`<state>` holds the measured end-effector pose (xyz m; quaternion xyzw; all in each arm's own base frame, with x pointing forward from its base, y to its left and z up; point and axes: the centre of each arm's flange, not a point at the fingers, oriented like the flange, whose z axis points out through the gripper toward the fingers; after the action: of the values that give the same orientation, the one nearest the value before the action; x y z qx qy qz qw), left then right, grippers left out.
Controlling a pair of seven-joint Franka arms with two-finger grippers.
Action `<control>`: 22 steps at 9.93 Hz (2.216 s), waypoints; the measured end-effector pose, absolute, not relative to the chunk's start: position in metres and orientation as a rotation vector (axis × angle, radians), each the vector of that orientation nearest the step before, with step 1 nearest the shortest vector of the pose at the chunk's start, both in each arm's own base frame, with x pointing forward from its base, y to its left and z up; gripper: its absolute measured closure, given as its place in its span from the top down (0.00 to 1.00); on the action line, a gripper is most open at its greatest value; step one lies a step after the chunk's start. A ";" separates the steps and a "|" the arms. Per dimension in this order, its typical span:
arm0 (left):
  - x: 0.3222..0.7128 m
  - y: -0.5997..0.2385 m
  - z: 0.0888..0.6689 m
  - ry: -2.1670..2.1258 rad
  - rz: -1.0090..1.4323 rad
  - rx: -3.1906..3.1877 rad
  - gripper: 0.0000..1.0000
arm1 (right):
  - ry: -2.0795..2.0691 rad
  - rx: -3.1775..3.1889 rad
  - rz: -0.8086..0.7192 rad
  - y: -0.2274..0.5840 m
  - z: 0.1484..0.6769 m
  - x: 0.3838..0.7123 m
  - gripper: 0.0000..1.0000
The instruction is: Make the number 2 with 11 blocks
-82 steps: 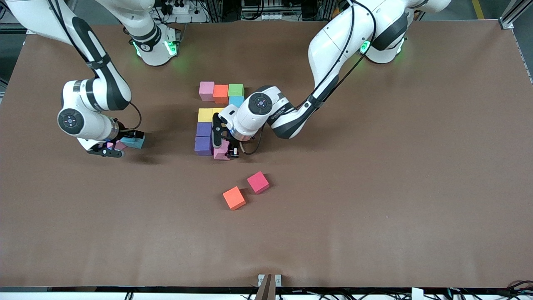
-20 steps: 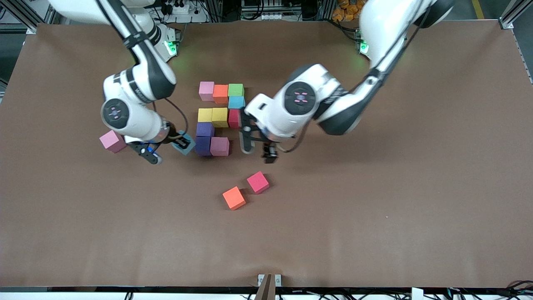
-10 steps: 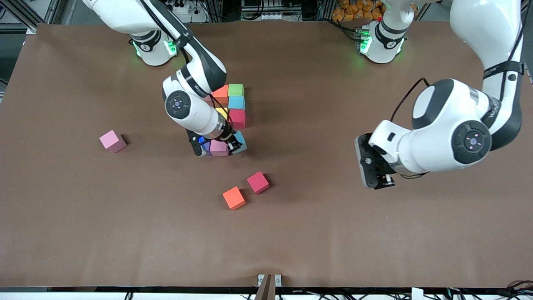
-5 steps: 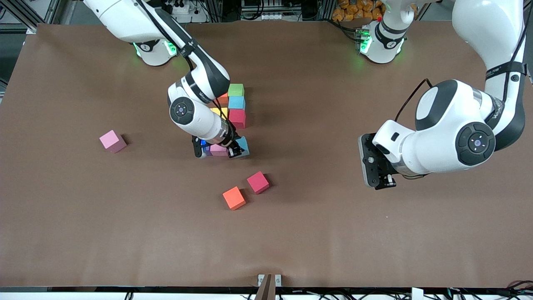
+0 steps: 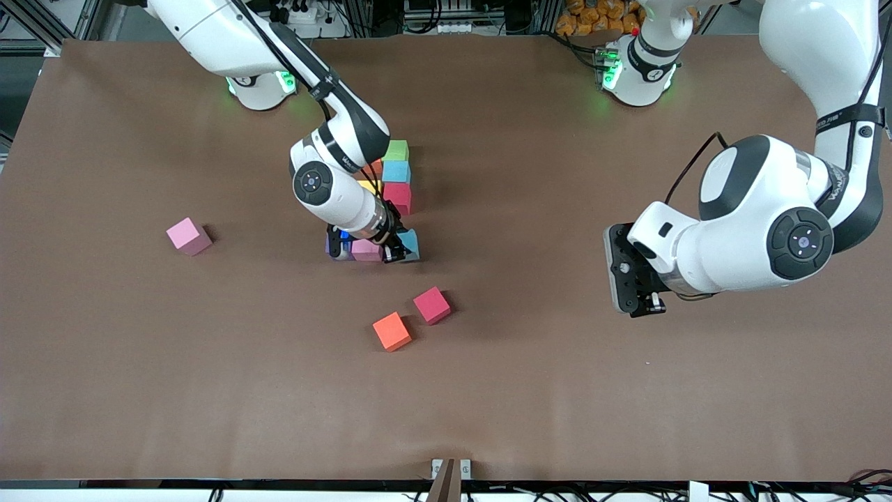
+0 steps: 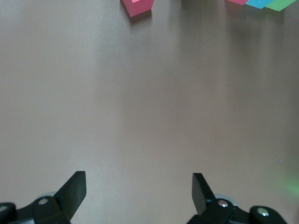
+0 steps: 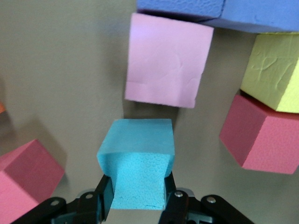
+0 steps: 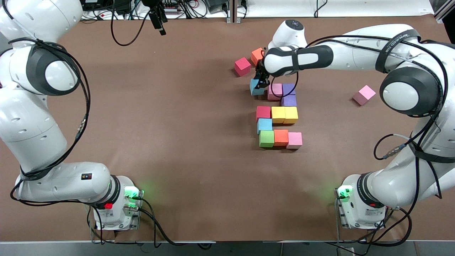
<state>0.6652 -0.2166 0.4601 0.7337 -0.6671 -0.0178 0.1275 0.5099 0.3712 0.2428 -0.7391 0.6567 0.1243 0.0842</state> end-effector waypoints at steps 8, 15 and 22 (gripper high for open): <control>0.665 -0.216 0.459 -1.940 -0.055 2.134 1.00 | 1.961 -2.172 0.310 0.357 0.219 0.488 0.47; 0.664 -0.218 0.457 -1.954 -0.060 2.119 1.00 | 1.972 -2.158 0.295 0.350 0.222 0.493 0.47; 0.665 -0.216 0.457 -1.965 -0.057 2.108 1.00 | 1.970 -2.169 0.290 0.349 0.219 0.491 0.47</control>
<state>0.6645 -0.2161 0.4569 0.7252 -0.6761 -0.0196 0.1292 0.4910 0.3486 0.2193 -0.7330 0.6659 0.0980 0.0984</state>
